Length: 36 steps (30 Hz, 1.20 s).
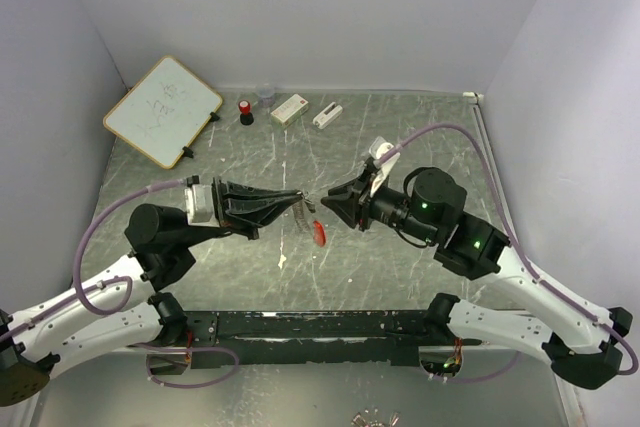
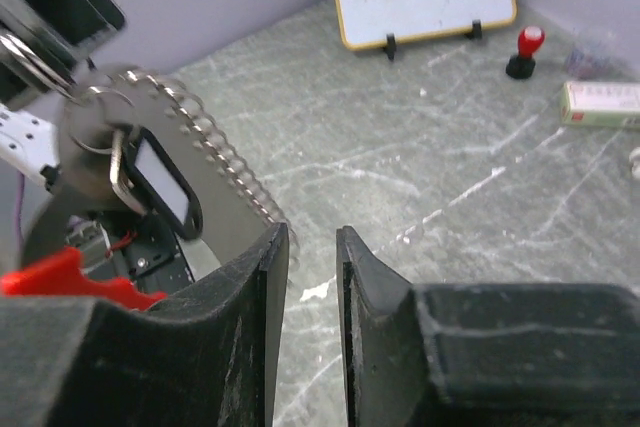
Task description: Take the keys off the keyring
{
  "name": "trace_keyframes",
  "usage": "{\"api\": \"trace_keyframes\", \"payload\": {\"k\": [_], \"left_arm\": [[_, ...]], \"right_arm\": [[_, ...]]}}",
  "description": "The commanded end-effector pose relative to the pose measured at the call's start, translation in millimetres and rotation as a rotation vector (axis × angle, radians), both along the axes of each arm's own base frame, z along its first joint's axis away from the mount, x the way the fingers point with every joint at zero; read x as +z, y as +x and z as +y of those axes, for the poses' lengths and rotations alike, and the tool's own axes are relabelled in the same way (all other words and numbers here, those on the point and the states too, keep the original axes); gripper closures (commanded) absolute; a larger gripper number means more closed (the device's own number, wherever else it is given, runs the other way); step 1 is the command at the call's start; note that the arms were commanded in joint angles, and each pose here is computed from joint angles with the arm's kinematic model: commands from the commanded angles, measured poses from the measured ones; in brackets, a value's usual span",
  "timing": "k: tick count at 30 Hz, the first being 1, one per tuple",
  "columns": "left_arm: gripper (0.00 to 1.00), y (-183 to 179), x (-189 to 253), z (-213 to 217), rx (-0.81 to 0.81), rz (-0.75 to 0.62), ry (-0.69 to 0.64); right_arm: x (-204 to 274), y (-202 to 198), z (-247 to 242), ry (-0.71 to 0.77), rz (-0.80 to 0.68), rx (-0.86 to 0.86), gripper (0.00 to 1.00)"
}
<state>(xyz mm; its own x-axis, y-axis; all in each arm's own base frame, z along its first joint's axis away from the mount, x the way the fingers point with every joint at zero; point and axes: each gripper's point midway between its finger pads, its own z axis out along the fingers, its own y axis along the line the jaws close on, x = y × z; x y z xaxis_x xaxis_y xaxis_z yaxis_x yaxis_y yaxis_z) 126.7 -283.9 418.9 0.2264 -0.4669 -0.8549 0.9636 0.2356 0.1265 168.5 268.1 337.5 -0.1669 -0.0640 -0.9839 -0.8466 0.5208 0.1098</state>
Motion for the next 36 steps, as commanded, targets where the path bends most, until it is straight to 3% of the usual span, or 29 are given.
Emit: {"api": "trace_keyframes", "payload": {"k": [1, 12, 36], "left_arm": [[0.93, -13, 26, 7, -0.041, -0.048, -0.049], [0.93, 5, 2, -2, 0.017, -0.012, 0.007], [0.93, 27, -13, -8, 0.099, 0.014, 0.033]], "right_arm": [[49, -6, -2, 0.153, -0.144, 0.032, 0.75], [73, -15, 5, 0.238, -0.246, 0.101, 0.8], [74, -30, 16, 0.244, -0.238, 0.212, 0.8]]}}
